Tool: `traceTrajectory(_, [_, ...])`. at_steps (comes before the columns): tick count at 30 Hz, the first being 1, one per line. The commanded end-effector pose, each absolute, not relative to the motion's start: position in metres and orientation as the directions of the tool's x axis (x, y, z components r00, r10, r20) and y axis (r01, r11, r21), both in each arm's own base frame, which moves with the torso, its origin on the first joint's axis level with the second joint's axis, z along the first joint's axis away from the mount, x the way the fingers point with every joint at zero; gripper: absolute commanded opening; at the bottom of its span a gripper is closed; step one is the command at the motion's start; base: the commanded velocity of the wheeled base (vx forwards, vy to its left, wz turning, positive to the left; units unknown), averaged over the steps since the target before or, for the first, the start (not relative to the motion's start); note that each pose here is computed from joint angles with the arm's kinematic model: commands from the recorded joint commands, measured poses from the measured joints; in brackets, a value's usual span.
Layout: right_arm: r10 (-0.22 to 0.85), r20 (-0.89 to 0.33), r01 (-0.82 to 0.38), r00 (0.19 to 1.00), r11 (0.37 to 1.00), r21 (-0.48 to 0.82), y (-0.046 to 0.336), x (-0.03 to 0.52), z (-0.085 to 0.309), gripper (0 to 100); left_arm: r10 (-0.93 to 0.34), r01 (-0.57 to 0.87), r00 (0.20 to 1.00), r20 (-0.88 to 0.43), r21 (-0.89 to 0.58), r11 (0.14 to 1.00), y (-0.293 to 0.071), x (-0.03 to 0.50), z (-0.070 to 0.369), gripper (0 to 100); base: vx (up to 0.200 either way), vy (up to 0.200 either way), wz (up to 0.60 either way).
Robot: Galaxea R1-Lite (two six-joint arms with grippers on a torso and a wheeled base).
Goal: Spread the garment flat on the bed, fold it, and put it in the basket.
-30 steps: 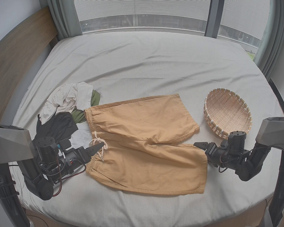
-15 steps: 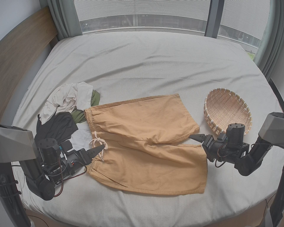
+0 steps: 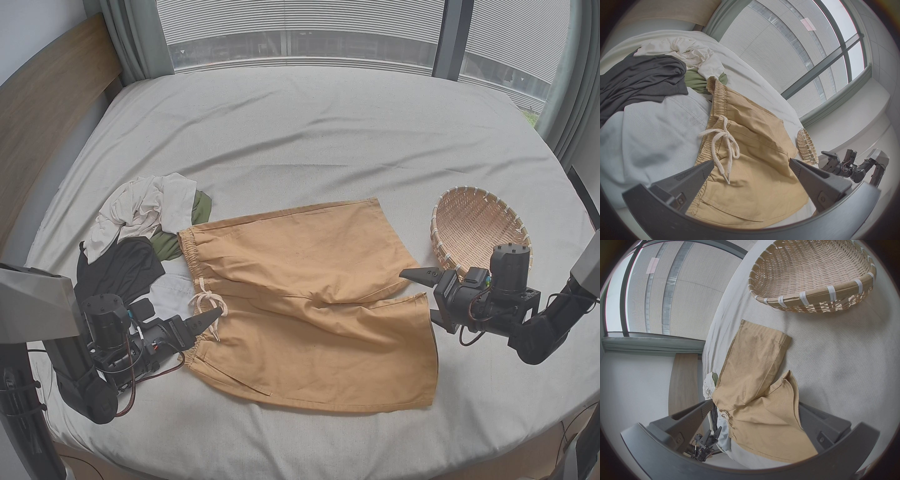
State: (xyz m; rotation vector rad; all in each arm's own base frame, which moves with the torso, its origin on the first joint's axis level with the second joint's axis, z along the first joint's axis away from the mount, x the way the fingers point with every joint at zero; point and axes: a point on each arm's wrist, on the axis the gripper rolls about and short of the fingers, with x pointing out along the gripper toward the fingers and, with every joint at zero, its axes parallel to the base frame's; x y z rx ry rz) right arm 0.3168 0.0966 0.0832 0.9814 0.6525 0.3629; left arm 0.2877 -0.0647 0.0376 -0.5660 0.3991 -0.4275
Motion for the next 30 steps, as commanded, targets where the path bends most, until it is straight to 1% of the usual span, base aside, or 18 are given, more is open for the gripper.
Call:
traceTrajectory(1, [0.538, -0.383, 0.048, 0.751, 0.534, 0.844, 0.092, 0.326, 0.06, 100, -0.488, 0.273, 0.838, -0.245, -0.586, 0.763, -0.065, 0.288, 0.037, 100, 0.0, 0.0, 0.0])
traceTrajectory(11, [0.491, -0.407, 0.102, 0.77, 0.534, 0.839, 0.075, 0.344, 0.037, 100, -0.491, 0.276, 0.836, -0.245, -0.586, 0.762, -0.065, 0.288, 0.037, 100, 0.0, 0.0, 0.0])
traceTrajectory(22, [0.483, -0.405, 0.108, 0.776, 0.531, 0.84, 0.072, 0.354, 0.031, 100, -0.491, 0.279, 0.837, -0.24, -0.584, 0.762, -0.065, 0.287, 0.038, 100, 0.0, 0.0, 0.0])
traceTrajectory(23, [0.484, -0.405, 0.108, 0.775, 0.531, 0.84, 0.073, 0.354, 0.031, 0, -0.491, 0.278, 0.837, -0.242, -0.584, 0.763, -0.065, 0.287, 0.038, 100, 0.0, 0.0, 0.0])
traceTrajectory(30, [0.489, -0.408, 0.107, 0.771, 0.532, 0.84, 0.075, 0.354, 0.031, 0, -0.489, 0.278, 0.838, -0.241, -0.583, 0.763, -0.065, 0.287, 0.038, 100, 0.0, 0.0, 0.0])
